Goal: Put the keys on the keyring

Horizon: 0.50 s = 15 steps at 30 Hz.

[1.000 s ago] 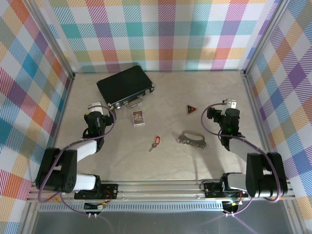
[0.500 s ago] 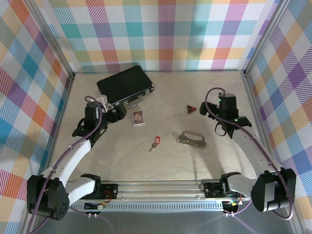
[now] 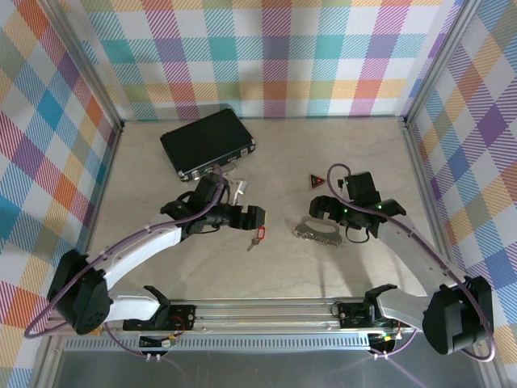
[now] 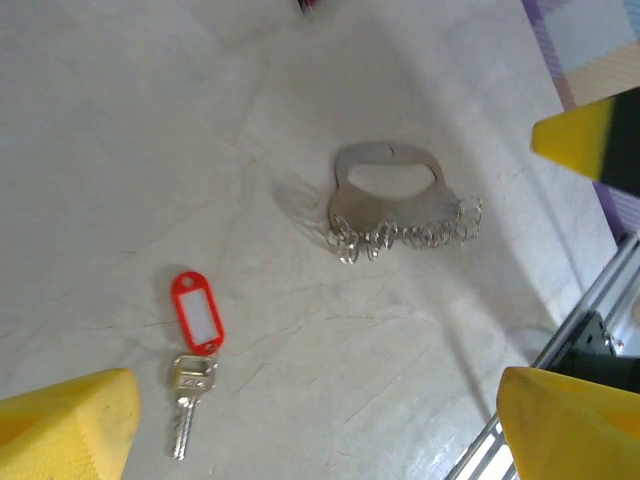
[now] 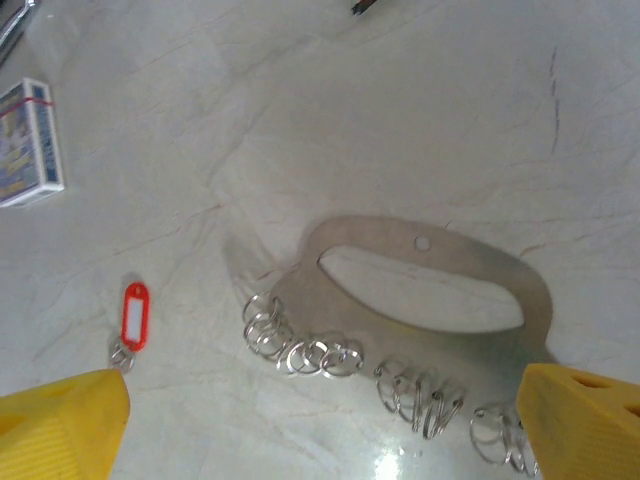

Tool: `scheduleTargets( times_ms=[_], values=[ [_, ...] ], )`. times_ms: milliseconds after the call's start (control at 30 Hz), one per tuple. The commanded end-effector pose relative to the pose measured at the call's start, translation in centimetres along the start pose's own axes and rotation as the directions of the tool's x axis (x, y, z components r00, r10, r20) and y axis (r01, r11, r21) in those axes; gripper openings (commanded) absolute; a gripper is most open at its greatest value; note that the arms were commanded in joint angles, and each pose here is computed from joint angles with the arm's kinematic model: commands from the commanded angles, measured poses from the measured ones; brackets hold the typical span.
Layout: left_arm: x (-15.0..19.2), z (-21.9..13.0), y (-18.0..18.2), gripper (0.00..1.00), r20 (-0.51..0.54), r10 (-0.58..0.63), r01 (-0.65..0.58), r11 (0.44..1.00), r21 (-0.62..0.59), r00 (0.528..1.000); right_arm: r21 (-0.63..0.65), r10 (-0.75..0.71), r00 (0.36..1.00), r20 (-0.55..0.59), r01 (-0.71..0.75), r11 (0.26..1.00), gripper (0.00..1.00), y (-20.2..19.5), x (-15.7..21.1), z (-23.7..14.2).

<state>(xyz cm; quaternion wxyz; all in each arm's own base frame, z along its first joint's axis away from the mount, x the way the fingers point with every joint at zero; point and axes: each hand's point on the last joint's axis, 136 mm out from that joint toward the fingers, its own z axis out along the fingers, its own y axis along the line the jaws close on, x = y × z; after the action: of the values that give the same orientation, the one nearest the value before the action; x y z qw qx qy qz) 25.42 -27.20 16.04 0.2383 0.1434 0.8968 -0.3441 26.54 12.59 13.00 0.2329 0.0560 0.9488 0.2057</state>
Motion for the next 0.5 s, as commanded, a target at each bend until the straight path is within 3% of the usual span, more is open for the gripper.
scheduleTargets(
  times_ms=[0,233,467],
  values=[
    [-0.3,1.9,-3.3,0.86,0.003,0.013,-0.014,0.993,0.121,1.000,-0.017,0.038,0.998,-0.044,-0.039,0.999,0.99,-0.4,2.3,-0.6],
    [1.3,5.4,-5.3,0.82,-0.046,0.055,-0.049,0.990,0.130,0.997,-0.041,0.194,0.981,-0.011,-0.195,0.980,0.99,-3.9,1.6,-0.2],
    [2.0,7.9,-6.1,0.79,-0.043,0.043,-0.035,0.983,0.181,0.998,0.018,0.286,0.958,-0.027,-0.285,0.958,0.99,-6.2,2.7,-0.2]
  ],
)
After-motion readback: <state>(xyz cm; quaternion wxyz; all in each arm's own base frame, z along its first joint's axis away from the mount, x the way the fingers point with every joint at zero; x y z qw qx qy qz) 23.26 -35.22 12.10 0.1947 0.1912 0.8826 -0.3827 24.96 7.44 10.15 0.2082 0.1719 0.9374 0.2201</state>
